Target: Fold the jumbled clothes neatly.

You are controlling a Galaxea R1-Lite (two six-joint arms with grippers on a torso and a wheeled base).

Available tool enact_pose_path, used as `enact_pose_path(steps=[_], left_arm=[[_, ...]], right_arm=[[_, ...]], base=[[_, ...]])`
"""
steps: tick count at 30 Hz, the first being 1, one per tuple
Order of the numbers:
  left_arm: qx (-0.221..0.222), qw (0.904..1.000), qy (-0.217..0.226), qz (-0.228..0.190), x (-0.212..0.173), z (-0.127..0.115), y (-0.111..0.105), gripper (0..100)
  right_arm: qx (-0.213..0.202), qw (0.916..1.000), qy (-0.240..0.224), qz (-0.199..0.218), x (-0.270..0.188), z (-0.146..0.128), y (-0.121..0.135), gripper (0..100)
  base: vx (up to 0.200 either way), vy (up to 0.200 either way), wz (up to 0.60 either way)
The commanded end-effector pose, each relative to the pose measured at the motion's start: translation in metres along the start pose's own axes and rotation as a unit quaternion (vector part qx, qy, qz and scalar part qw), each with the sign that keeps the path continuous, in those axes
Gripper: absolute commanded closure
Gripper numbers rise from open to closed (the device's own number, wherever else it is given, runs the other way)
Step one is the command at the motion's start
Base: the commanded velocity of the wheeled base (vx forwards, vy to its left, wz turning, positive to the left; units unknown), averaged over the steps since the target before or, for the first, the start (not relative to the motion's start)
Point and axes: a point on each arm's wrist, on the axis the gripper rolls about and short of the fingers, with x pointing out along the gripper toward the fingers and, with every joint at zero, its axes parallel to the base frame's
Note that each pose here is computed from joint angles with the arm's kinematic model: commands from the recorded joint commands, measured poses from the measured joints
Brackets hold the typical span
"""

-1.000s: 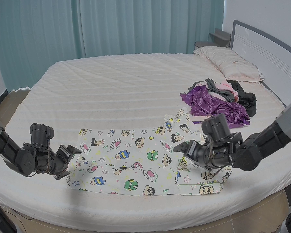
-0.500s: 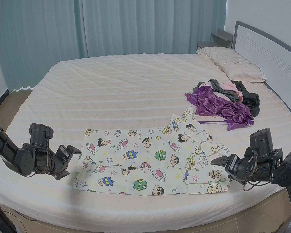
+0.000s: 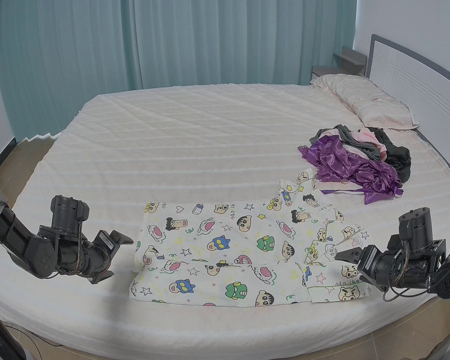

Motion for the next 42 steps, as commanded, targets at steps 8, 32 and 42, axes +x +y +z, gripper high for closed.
enact_pose_path(steps=[8, 32, 42], left_arm=[[0.041, 0.9985, 0.035, -0.002, 0.003, -0.026, -0.006, 0], [0.332, 0.9228, 0.188, -0.054, 0.008, -0.051, 0.039, 0], [0.336, 0.9226, 0.182, -0.056, 0.021, -0.053, 0.045, 0]], right_arm=[[-0.008, 1.0000, 0.002, -0.002, -0.001, -0.001, -0.002, 0], [-0.029, 0.9995, 0.011, -0.006, -0.001, -0.006, -0.005, 0], [-0.033, 0.9993, 0.015, -0.004, -0.002, -0.008, -0.004, 0]], base=[[0.125, 0.000, 0.00], [0.000, 0.000, 0.00], [0.000, 0.000, 0.00]])
